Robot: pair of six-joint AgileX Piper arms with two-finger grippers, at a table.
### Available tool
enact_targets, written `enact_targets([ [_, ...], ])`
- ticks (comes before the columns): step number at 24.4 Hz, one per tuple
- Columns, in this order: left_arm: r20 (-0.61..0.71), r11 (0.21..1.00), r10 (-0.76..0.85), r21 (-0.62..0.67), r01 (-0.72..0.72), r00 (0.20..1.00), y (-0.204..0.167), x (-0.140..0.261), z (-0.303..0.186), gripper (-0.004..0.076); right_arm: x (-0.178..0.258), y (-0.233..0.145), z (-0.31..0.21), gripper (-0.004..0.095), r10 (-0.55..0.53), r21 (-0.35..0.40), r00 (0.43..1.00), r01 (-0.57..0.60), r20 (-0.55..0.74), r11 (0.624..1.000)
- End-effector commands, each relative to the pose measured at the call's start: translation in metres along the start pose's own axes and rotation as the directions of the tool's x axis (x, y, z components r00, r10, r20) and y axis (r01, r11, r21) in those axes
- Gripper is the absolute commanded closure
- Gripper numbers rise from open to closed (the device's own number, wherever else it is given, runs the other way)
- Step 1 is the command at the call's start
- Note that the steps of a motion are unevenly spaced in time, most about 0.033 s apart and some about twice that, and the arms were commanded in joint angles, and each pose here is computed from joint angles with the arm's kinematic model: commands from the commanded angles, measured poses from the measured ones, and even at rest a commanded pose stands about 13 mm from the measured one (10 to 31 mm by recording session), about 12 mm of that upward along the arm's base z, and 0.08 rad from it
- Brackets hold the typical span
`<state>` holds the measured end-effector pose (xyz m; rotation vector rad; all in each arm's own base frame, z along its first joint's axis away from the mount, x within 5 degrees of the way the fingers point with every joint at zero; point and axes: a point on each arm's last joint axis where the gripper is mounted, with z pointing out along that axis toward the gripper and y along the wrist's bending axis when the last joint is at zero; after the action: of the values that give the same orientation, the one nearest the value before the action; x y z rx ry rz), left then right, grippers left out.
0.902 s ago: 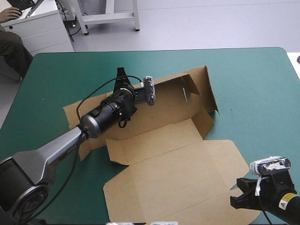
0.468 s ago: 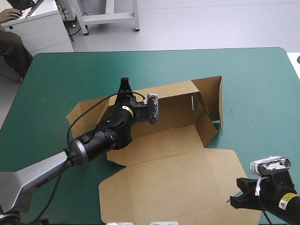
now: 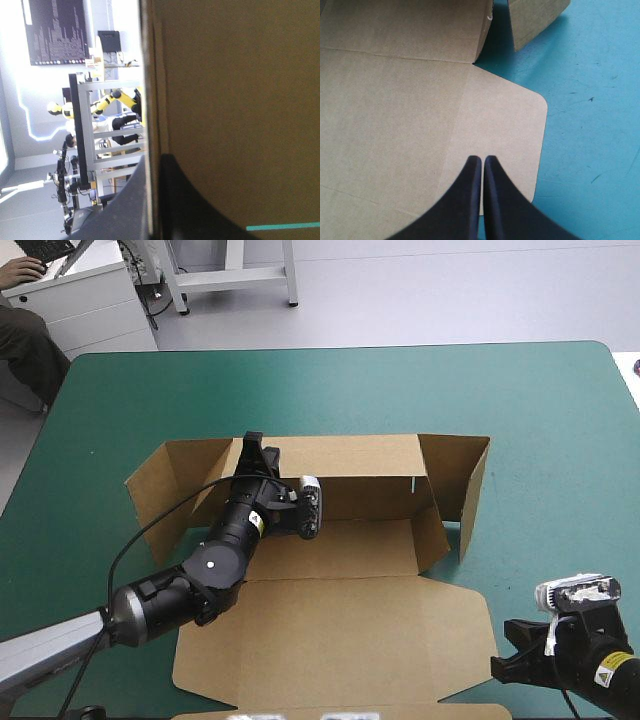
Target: Fold the box
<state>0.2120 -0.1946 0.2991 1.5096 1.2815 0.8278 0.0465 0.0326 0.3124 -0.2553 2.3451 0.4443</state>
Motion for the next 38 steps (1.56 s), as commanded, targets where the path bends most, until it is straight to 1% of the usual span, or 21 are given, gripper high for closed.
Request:
enact_targets([
  [1, 0.04, 0.993, -0.01, -0.113, 0.014, 0.999, 0.015, -0.001, -0.018, 0.0734, -0.009, 0.003, -0.005, 0.0909, 0.008, -0.013, 0.998, -0.007, 0.067, 1.0],
  [6, 0.008, 0.994, -0.006, -0.112, 0.007, 1.0, 0.002, -0.002, -0.024, 0.0734, -0.011, 0.001, -0.005, 0.0909, -0.001, 0.004, 0.997, 0.001, 0.083, 1.0],
  [12, 0.034, 0.996, -0.004, -0.091, 0.007, 0.999, -0.014, -0.01, -0.032, 0.0734, -0.02, -0.007, -0.005, 0.0909, -0.061, 0.1, 0.986, 0.046, 0.158, 0.994],
  [15, 0.021, 0.994, -0.016, -0.111, 0.019, 1.0, -0.013, -0.011, -0.035, 0.0734, -0.023, -0.009, -0.001, 0.0879, -0.071, 0.121, 0.986, 0.053, 0.153, 0.991],
  [16, 0.018, 0.993, -0.016, -0.114, 0.018, 1.0, -0.013, -0.012, -0.036, 0.0734, -0.026, -0.01, 0.003, 0.0811, -0.067, 0.124, 0.989, 0.051, 0.128, 0.991],
  [18, 0.022, 0.993, -0.012, -0.119, 0.015, 1.0, -0.014, -0.014, -0.039, 0.0734, -0.031, -0.012, 0.012, 0.0621, -0.059, 0.127, 0.993, 0.046, 0.098, 0.991],
  [19, 0.02, 0.992, -0.012, -0.122, 0.014, 1.0, -0.014, -0.015, -0.039, 0.0734, -0.035, -0.013, 0.017, 0.0482, -0.058, 0.13, 0.993, 0.044, 0.099, 0.99],
  [20, 0.017, 0.992, -0.012, -0.124, 0.014, 1.0, -0.013, -0.015, -0.039, 0.0734, -0.04, -0.013, 0.02, 0.0381, -0.051, 0.131, 0.993, 0.037, 0.107, 0.991],
  [21, 0.014, 0.992, -0.012, -0.126, 0.014, 1.0, -0.013, -0.014, -0.039, 0.0734, -0.047, -0.013, 0.024, 0.0254, -0.032, 0.13, 0.992, 0.016, 0.124, 0.991],
  [22, 0.012, 0.992, -0.013, -0.127, 0.014, 1.0, -0.013, -0.014, -0.039, 0.0734, -0.052, -0.014, 0.025, 0.0218, -0.021, 0.132, 0.991, 0.003, 0.131, 0.991],
  [23, 0.01, 0.992, -0.013, -0.128, 0.014, 1.0, -0.013, -0.014, -0.039, 0.0734, -0.058, -0.014, 0.025, 0.0202, -0.009, 0.136, 0.99, -0.01, 0.138, 0.991],
  [25, 0.01, 0.992, -0.013, -0.128, 0.014, 1.0, -0.013, -0.014, -0.039, 0.0734, -0.077, -0.014, 0.024, 0.0202, 0.002, 0.158, 0.989, -0.026, 0.149, 0.987],
  [28, 0.008, 0.992, -0.013, -0.129, 0.014, 1.0, -0.013, -0.014, -0.039, 0.0734, -0.107, -0.013, 0.02, 0.0201, -0.014, 0.191, 0.985, -0.02, 0.173, 0.981],
  [30, 0.007, 0.991, -0.013, -0.13, 0.014, 1.0, -0.013, -0.014, -0.039, 0.0734, -0.14, -0.012, 0.017, 0.02, -0.033, 0.233, 0.983, -0.01, 0.181, 0.972],
  [32, 0.0, 0.991, -0.014, -0.134, 0.014, 1.0, -0.013, -0.013, -0.039, 0.0734, -0.163, -0.011, 0.017, 0.02, -0.05, 0.255, 0.982, 0.002, 0.184, 0.967],
  [36, -0.045, 0.987, -0.022, -0.163, 0.014, 0.999, -0.01, -0.009, -0.04, 0.0734, -0.219, -0.012, 0.028, 0.0201, -0.055, 0.281, 0.988, 0.011, 0.148, 0.96],
  [38, -0.05, 0.986, -0.022, -0.165, 0.014, 0.999, -0.01, -0.008, -0.04, 0.0734, -0.238, -0.021, 0.04, 0.0201, -0.027, 0.283, 0.994, -0.004, 0.107, 0.959],
])
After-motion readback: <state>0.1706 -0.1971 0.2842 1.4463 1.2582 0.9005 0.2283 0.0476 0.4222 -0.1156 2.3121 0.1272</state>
